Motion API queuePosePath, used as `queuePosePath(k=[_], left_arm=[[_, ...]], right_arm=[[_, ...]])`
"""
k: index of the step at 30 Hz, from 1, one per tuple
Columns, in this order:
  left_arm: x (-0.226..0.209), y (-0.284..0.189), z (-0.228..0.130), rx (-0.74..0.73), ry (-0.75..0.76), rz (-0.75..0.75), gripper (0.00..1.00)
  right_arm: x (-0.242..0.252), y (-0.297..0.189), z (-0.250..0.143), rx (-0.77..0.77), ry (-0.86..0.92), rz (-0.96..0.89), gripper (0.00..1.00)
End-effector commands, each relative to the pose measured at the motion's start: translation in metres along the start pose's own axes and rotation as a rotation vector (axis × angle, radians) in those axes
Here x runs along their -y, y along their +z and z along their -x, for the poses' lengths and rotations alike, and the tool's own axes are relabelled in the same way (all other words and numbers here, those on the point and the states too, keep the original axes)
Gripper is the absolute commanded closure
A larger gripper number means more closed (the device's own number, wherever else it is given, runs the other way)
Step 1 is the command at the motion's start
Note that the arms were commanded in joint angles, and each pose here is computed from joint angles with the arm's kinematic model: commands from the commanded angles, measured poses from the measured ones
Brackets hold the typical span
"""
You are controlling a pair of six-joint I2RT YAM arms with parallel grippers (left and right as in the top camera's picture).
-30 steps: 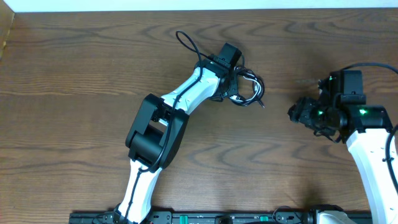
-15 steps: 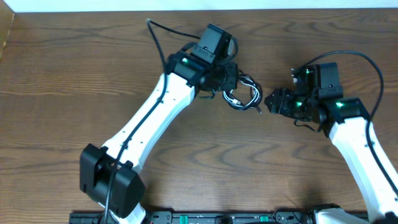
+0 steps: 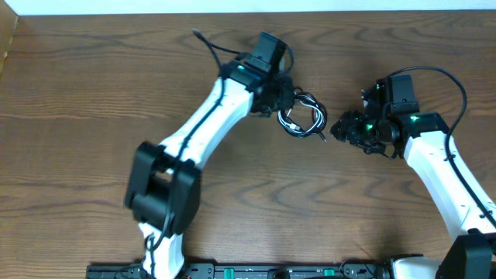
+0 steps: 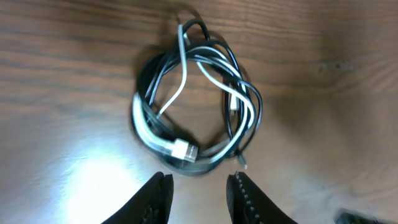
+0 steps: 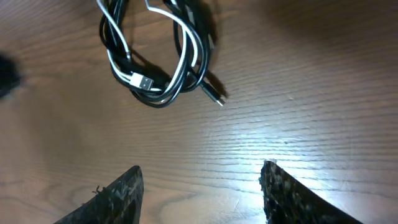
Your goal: Untangle cables
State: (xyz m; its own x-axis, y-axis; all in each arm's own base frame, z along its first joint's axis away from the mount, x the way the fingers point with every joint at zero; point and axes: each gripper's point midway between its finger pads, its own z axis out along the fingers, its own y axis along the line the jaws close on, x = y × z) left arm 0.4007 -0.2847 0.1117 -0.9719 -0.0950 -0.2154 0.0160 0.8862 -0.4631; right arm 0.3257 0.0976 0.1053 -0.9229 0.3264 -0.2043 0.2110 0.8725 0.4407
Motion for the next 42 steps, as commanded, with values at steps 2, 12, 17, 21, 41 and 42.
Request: queuePosePath(k=[2,12,17,21,41,42], left_arm=[[-0.002,0.041,-0.01,-0.038,-0.044,0.015,0.68],[-0.038,0.069,-0.012,0.01,-0.029,0.216,0.72],[-0.048,0.068,-0.009,0.037,-0.026,0.265,0.72],[-0.054,0.07,-0.009,0.046,-0.027,0.29,0.72],[-0.064,0.091,-0.006,0.062,-0.04,0.306,0.81],[-0.065,0.094,-0.007,0.057,-0.04,0.309,0.81]], right_arm=[[0.006,-0.002,0.002,0.007,0.023,-0.028,0.43],[0.02,-0.003,-0.006,-0.017,0.026,-0.101,0.42],[0.02,-0.003,-0.008,-0.022,0.026,-0.104,0.41],[0.02,-0.002,-0.008,-0.024,0.018,-0.104,0.39],[0.024,-0.003,-0.013,-0.047,0.001,-0.119,0.35],[0.024,-0.003,-0.014,-0.047,0.0,-0.119,0.34]])
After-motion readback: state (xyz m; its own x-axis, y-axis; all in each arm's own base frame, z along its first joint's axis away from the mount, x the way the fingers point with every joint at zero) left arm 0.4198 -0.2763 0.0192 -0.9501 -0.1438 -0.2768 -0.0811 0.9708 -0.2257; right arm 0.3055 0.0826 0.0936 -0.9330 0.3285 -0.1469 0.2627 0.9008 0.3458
